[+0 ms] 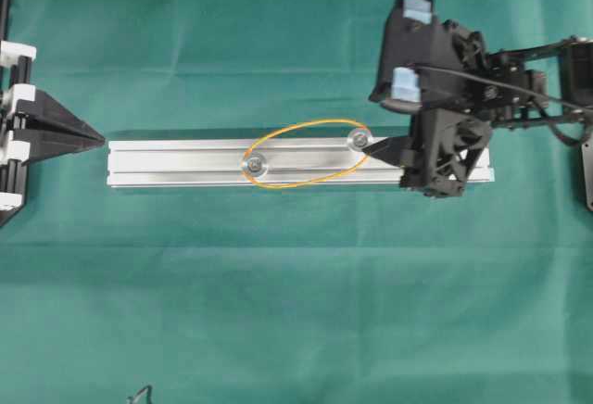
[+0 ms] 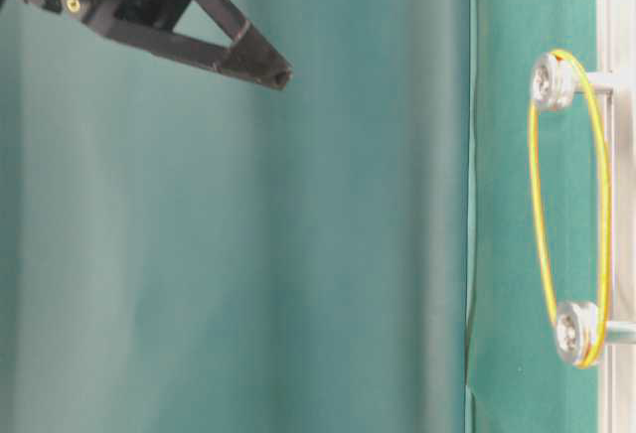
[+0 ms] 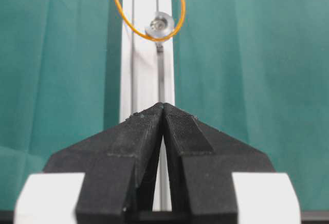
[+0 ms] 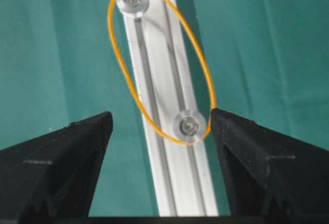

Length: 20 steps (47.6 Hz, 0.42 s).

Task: Hook the rubber onto the shaft.

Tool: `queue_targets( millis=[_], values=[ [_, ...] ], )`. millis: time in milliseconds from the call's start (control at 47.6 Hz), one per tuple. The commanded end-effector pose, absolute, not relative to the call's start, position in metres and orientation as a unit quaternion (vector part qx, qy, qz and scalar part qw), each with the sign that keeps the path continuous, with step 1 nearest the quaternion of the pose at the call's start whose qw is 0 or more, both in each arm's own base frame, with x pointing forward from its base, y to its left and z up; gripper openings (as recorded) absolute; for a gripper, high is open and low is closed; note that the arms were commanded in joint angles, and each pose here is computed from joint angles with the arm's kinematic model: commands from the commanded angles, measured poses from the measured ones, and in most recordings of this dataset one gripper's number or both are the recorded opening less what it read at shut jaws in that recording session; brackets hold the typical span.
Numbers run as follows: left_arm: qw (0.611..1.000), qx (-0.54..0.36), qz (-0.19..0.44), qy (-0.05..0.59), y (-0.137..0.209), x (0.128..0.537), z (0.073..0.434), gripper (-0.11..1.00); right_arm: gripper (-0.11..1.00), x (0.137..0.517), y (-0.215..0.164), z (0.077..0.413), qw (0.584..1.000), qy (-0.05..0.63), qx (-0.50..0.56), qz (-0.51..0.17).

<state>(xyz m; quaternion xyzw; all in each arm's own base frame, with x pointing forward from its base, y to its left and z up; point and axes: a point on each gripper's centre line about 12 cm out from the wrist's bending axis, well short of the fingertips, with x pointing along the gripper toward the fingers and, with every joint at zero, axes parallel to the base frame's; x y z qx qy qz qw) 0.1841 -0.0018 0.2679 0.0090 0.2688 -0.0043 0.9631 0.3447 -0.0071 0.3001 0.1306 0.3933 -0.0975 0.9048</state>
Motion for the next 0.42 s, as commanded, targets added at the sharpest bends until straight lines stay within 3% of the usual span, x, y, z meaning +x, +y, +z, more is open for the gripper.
queue_targets(
  millis=[0, 399],
  values=[
    [0.966, 0.01, -0.001, 0.258, -0.001, 0.188, 0.278, 0.02, 0.78, 0.338, -0.008, 0.314, 0.917, 0.366, 0.126, -0.094],
    [0.966, 0.008, 0.006, 0.259, 0.002, 0.188, 0.278, 0.02, 0.78, 0.32, -0.008, 0.299, 0.921, 0.359, 0.121, -0.092]
  ],
)
